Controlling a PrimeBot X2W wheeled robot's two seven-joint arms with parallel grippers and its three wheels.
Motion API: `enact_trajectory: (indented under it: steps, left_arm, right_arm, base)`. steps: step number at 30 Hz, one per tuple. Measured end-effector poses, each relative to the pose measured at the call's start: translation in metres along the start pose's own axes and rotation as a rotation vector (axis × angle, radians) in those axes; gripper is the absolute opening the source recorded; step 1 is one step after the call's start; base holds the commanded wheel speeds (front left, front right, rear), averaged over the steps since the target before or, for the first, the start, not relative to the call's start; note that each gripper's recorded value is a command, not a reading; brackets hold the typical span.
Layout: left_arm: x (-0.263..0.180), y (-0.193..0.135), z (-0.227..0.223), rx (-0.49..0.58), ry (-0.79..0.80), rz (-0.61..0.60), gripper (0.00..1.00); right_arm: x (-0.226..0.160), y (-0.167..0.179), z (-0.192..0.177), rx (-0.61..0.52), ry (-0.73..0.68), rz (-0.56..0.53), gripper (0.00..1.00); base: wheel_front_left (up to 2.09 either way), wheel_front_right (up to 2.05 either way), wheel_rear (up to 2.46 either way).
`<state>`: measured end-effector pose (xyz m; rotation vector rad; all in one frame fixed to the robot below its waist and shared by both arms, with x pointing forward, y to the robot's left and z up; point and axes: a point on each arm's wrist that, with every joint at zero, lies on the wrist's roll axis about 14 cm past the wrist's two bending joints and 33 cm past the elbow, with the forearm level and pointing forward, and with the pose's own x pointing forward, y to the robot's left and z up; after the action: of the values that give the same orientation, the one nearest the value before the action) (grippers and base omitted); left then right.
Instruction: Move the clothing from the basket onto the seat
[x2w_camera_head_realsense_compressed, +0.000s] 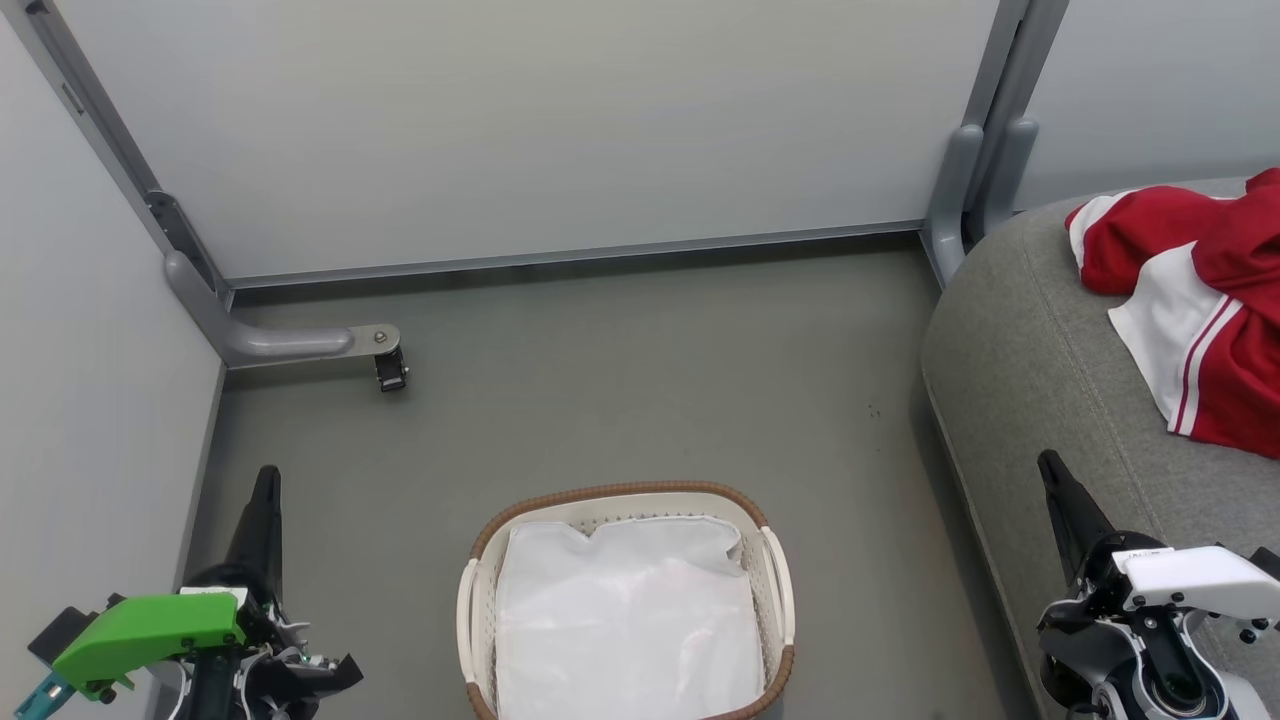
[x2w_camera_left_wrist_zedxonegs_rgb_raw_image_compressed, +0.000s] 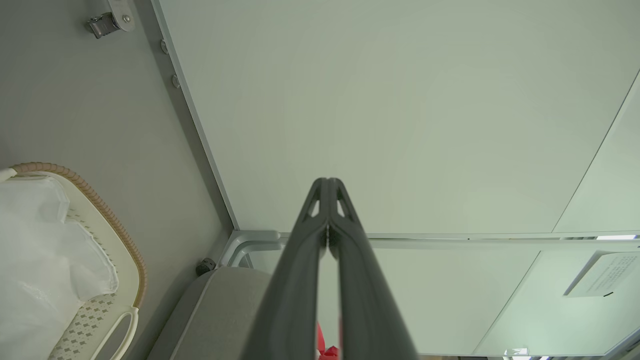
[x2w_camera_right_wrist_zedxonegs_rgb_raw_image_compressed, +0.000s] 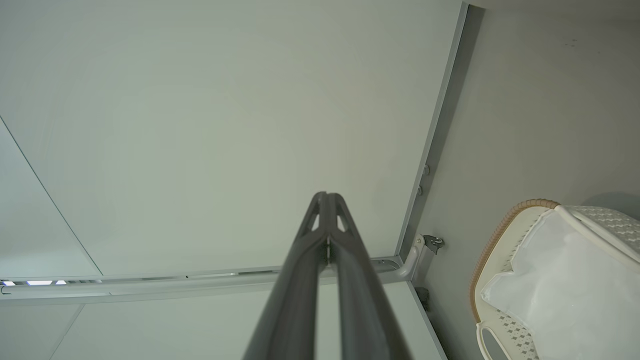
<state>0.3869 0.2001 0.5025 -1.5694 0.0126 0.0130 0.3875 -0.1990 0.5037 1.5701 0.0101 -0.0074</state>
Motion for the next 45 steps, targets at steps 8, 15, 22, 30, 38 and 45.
enact_trajectory:
  steps: [8,15,22,30,38,45]
  left_arm:
    - [0.0008,-0.0017,0.0002,-0.003,-0.001,-0.006,0.00]
    - [0.0008,-0.0017,0.0002,-0.003,-0.001,-0.006,0.00]
    - [0.0008,-0.0017,0.0001,-0.004,-0.001,-0.006,0.00]
    - [0.0008,-0.0017,0.0001,-0.004,-0.001,-0.006,0.00]
    - [0.0008,-0.0018,0.0001,-0.004,-0.001,-0.006,0.00]
    - [0.0008,-0.0018,0.0001,-0.004,-0.001,-0.006,0.00]
  right_arm:
    - [0.0001,0.0005,0.0003,0.005,-0.001,0.002,0.00]
    - [0.0001,0.0005,0.0004,0.005,-0.001,0.002,0.00]
    - [0.0002,0.0006,0.0004,0.005,-0.001,0.002,0.00]
    - [0.0002,0.0006,0.0004,0.005,-0.001,0.002,0.00]
    - [0.0002,0.0007,0.0005,0.005,-0.001,0.002,0.00]
    - [0.0002,0.0006,0.0005,0.005,-0.002,0.002,0.00]
  base:
    - [0.00,0.00,0.00]
    - [0.00,0.00,0.00]
    - [0.00,0.00,0.00]
    - [0.00,0.00,0.00]
    - [0.00,0.00,0.00]
    - [0.00,0.00,0.00]
